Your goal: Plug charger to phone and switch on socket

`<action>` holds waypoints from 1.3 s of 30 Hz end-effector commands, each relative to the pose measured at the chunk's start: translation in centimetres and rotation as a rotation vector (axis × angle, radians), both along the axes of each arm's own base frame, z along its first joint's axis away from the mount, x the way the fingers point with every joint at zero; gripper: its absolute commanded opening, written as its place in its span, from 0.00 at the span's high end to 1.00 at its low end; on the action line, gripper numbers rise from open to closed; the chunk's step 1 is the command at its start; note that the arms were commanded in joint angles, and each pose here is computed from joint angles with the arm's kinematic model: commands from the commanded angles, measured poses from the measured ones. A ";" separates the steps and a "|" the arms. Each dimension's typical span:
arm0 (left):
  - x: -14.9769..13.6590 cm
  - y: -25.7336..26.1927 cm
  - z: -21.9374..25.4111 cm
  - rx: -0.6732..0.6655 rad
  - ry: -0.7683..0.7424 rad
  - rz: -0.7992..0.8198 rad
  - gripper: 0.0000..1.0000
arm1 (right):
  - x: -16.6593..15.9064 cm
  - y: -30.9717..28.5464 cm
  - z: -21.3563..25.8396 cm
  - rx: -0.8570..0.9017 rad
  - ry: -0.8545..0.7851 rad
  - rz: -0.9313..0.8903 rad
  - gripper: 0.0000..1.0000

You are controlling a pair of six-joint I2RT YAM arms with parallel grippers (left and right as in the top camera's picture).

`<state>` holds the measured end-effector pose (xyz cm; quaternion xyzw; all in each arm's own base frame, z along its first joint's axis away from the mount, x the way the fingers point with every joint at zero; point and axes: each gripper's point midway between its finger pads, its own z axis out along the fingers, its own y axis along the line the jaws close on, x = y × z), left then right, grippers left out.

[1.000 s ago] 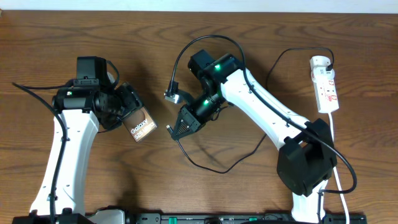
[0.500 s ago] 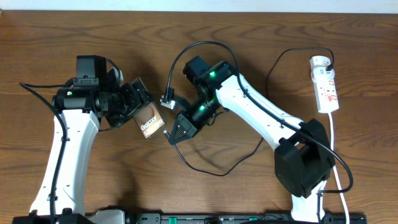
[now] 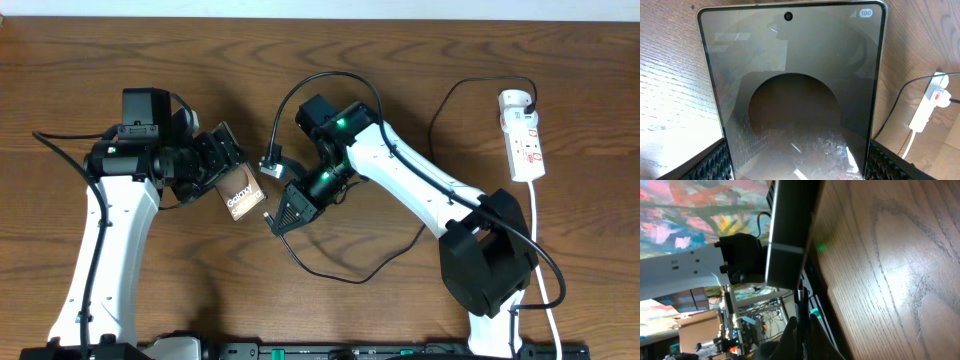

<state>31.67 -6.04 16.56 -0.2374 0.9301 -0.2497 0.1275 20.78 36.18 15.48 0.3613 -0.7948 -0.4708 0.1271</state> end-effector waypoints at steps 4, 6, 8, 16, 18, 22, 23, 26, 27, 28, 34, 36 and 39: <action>0.1 0.0 0.1 -0.016 0.014 0.052 0.93 | -0.2 0.6 0.2 0.021 0.036 -0.010 0.99; 0.1 0.0 0.1 -0.022 0.021 0.066 0.93 | -0.2 0.8 0.2 0.027 0.028 -0.008 0.99; 0.1 0.0 0.1 -0.028 0.029 0.081 0.93 | -0.1 1.0 0.2 0.033 0.021 -0.007 0.99; 0.0 0.4 -0.1 -0.011 0.039 0.102 0.93 | -0.2 1.5 0.2 0.041 0.013 -0.004 0.99; 0.0 0.4 -0.1 -0.011 0.042 0.106 0.93 | -0.2 1.5 0.2 0.041 0.014 -0.005 0.99; 0.0 0.4 -0.1 -0.011 0.042 0.108 0.93 | -0.2 1.5 0.2 0.041 0.013 -0.005 0.99; 0.0 0.4 -0.1 -0.011 0.043 0.108 0.93 | -0.2 1.5 0.2 0.041 0.013 -0.005 0.99; -0.1 0.4 -0.2 -0.011 0.047 0.108 0.93 | -0.2 1.6 0.2 0.043 0.011 -0.005 0.99; -0.1 0.4 -0.2 -0.011 0.048 0.109 0.93 | -0.2 1.6 0.2 0.043 0.012 -0.005 0.99; -0.1 0.4 -0.2 -0.011 0.050 0.109 0.93 | -0.2 1.6 0.2 0.043 0.012 -0.005 0.99; -0.7 1.3 -0.8 0.019 0.104 0.195 0.93 | -0.2 1.6 0.2 0.040 0.014 -0.007 0.99; -0.7 1.3 -0.8 0.018 0.107 0.196 0.93 | -0.1 1.6 0.2 0.040 0.014 -0.009 0.99; -0.7 1.3 -0.8 0.018 0.107 0.196 0.92 | -0.1 1.6 0.1 0.036 0.008 -0.010 0.99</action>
